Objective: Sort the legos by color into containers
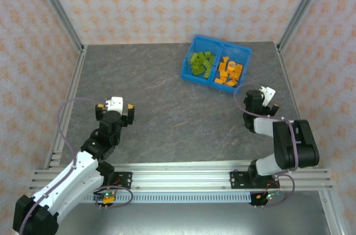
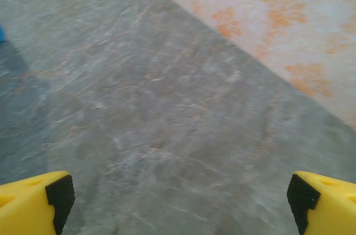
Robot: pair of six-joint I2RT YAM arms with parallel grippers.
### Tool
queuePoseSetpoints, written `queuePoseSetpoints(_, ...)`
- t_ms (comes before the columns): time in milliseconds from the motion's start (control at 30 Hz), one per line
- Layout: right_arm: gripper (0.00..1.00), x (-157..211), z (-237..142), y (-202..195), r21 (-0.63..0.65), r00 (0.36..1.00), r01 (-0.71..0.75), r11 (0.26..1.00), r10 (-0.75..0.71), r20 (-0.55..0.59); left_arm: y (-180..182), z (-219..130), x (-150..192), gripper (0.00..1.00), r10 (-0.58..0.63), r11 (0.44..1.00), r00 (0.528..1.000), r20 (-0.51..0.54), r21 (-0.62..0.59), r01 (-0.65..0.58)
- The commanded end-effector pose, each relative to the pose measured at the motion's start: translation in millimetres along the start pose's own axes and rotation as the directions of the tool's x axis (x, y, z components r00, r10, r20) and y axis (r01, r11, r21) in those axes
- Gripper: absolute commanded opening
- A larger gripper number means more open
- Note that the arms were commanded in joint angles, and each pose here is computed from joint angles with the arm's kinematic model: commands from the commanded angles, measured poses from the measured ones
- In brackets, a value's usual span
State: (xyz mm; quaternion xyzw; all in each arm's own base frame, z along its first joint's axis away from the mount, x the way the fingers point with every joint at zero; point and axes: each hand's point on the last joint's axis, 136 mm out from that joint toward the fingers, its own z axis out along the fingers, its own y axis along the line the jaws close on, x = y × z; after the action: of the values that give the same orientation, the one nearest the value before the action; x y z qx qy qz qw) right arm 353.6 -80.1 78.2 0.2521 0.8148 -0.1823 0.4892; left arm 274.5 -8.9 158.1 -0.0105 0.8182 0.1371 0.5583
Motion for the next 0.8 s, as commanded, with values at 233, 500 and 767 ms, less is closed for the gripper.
queuePoseSetpoints(233, 0.99, -19.4, -3.5, 42.0, -0.235, 0.994, 0.013, 0.972, 0.014, 0.111, 6.1, 58.3, 6.7, 1.0, -0.134, 0.985, 0.99, 0.039, -0.102, 0.138)
queuePoseSetpoints(500, 0.99, -18.1, -4.0, 44.2, -0.241, 0.993, 0.022, 0.97, 0.006, 0.115, 3.9, 106.9, -3.6, 1.0, -0.115, 0.991, 0.993, 0.022, -0.061, 0.116)
queuePoseSetpoints(767, 0.99, -18.2, -4.1, 44.2, -0.241, 0.993, 0.022, 0.97, 0.005, 0.114, -5.0, 136.0, 18.5, 1.0, -0.147, 0.988, 0.988, -0.046, 0.043, 0.149)
